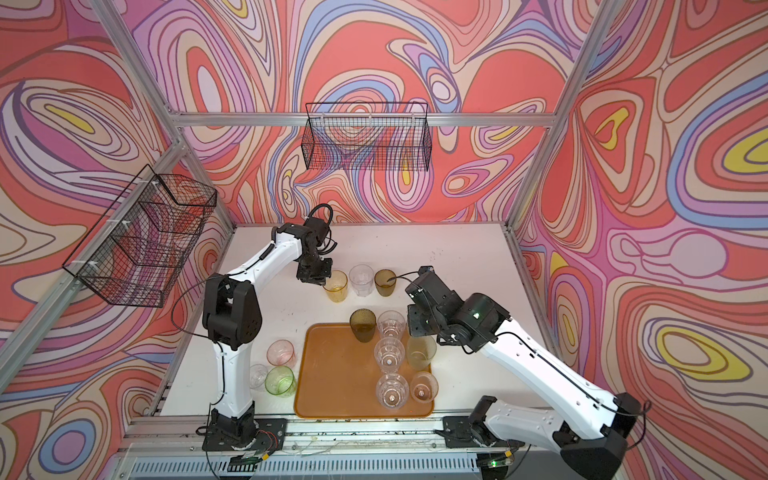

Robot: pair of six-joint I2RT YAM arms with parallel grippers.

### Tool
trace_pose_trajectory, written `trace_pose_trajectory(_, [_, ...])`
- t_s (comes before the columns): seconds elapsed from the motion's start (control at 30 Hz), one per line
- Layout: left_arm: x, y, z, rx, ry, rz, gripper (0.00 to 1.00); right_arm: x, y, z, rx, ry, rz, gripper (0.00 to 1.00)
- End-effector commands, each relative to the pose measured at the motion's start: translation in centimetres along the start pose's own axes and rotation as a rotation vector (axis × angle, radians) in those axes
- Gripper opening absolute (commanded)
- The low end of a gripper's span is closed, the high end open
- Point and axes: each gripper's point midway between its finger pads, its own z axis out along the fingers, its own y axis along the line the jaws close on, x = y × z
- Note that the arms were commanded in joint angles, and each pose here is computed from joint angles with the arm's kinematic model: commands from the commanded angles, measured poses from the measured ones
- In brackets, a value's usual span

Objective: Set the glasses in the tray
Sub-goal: 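Lower the left gripper onto the amber glass rim and close it, then lift the amber glass with the left gripper and carry it toward the tray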

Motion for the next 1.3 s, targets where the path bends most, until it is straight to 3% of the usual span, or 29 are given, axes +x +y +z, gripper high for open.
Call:
trace_pose_trajectory(0.0, [-0.4, 0.4, 0.4, -0.016, 0.010, -0.018, 0.11, 0.0, 0.0, 0.0, 0.000, -0.001, 0.008, 0.52])
trace_pose_trajectory(0.47, [-0.3, 0.7, -1.0, -0.030, -0.010, -0.005, 0.00, -0.2, 0.1, -0.1, -0.004, -0.005, 0.010, 0.52])
trace_pose_trajectory(1.27, [2.2, 1.9, -6.0, -0.052, -0.038, 0.017, 0.00, -0.6, 0.2, -0.2, -0.008, -0.024, 0.002, 0.53])
